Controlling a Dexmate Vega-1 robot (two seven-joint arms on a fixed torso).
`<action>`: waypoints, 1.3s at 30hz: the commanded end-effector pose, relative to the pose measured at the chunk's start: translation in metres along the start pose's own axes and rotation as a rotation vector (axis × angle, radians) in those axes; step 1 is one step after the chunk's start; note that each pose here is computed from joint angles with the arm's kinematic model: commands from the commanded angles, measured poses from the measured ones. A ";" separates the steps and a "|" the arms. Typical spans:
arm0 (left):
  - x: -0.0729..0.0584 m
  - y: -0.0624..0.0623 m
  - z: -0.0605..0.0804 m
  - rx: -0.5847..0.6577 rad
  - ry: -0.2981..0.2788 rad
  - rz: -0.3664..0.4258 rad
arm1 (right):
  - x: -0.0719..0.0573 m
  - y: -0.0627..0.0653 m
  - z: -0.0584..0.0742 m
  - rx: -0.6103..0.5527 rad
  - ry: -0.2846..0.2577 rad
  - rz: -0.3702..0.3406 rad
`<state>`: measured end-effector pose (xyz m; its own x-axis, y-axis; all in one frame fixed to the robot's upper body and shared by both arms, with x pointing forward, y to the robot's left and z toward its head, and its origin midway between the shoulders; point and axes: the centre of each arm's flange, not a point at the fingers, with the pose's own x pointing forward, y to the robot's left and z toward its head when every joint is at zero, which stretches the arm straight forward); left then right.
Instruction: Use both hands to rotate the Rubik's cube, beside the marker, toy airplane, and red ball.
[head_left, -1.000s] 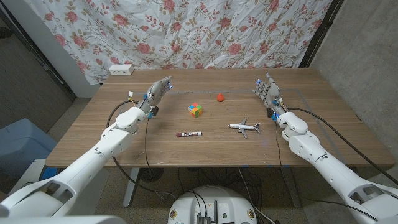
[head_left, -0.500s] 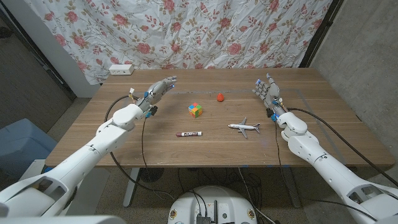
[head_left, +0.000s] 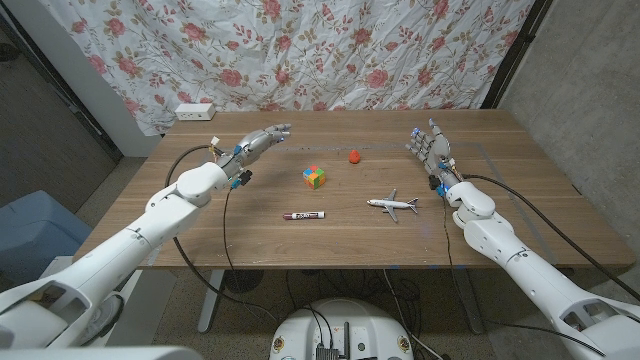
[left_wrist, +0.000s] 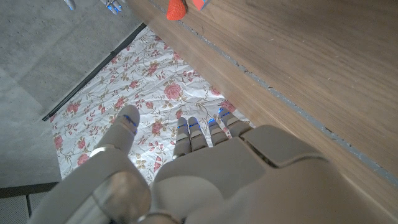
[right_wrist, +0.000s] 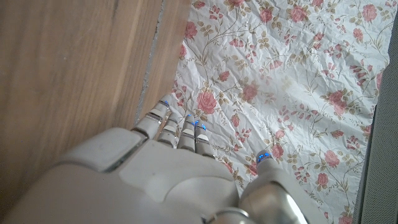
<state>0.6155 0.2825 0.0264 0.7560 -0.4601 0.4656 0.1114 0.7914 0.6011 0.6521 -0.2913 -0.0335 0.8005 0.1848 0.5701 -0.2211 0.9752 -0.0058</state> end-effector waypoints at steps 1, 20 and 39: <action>-0.005 0.009 0.023 0.211 0.007 -0.076 | -0.002 0.002 0.002 -0.003 -0.011 0.012; 0.004 0.010 0.057 0.562 -0.015 -0.194 | -0.011 0.007 0.003 0.009 -0.020 -0.003; 0.020 -0.003 0.078 0.877 -0.017 -0.318 | -0.012 0.005 0.005 0.009 -0.019 -0.015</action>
<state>0.5812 0.2523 0.0782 0.7516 -0.6062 0.2600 -0.1629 0.2114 0.9637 0.6394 -0.2877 -0.0369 0.7892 0.1740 0.5890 -0.2203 0.9754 0.0070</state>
